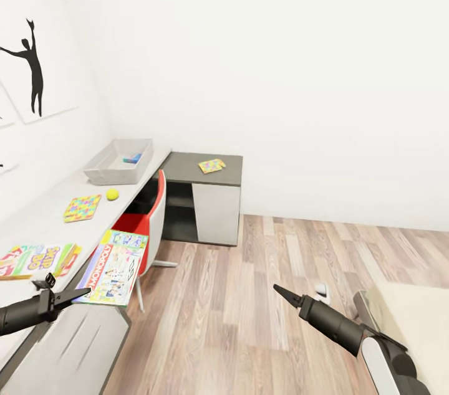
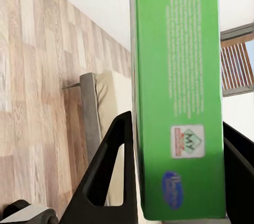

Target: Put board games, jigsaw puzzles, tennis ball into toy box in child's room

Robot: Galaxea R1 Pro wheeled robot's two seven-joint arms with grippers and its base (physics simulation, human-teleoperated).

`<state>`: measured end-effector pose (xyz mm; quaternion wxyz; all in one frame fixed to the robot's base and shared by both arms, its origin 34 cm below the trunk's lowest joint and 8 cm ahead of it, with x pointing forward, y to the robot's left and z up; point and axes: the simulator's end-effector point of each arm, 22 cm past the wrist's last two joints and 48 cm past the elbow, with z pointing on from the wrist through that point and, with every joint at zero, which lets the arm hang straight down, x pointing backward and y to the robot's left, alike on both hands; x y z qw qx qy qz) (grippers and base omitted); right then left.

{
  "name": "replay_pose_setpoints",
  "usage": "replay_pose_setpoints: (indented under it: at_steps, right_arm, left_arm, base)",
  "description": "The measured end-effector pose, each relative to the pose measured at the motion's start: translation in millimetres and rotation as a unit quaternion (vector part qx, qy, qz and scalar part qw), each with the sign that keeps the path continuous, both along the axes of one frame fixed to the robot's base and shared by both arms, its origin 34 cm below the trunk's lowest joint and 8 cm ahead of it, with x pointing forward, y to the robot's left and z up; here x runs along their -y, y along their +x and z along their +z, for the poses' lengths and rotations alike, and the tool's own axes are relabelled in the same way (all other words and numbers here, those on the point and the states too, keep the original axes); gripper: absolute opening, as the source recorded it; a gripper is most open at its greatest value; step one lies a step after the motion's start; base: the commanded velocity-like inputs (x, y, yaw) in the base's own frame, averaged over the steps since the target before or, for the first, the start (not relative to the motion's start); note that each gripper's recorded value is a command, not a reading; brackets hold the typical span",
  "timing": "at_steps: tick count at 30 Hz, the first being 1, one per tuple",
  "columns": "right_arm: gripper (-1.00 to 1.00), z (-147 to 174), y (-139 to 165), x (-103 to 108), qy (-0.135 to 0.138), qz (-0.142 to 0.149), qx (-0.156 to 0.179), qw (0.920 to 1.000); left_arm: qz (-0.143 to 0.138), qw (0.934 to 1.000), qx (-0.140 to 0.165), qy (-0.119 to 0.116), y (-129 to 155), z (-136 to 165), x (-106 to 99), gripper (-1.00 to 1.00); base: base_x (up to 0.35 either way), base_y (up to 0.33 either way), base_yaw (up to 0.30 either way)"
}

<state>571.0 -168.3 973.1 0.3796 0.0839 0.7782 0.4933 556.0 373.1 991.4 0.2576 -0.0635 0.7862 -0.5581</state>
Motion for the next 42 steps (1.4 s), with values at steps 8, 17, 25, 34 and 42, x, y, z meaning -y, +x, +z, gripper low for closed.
replay_pose_setpoints:
  at_steps: [8,17,25,34,42]
  right_arm:
    - [1.0,0.6,-0.1,1.2,0.0,-0.001,0.001,1.0]
    - [1.0,3.0,-0.2,1.2,0.001,0.0,0.003,1.0]
    - [1.0,2.9,-0.4,0.7,0.001,0.001,0.003,1.0]
    - [1.0,4.3,0.2,1.3,0.0,0.0,0.005,1.0]
    - [1.0,6.5,0.0,-0.7,0.0,0.002,0.008,1.0]
  left_arm:
    - [0.0,1.0,0.0,0.0,0.0,0.0,0.0,-1.0]
    - [0.0,1.0,0.002,0.0,0.0,2.1,0.0,-1.0]
    - [0.0,1.0,0.003,0.0,0.2,2.5,0.0,-1.0]
    - [0.0,1.0,0.003,0.0,-0.1,2.4,0.2,-1.0]
    - [0.0,1.0,0.004,0.0,-0.2,4.0,0.1,-1.0]
  base:
    - [0.332,0.0,0.019]
    - [0.332,0.0,0.153]
    - [0.332,0.0,0.012]
    - [0.332,0.0,0.04]
    - [0.332,-0.02,0.244]
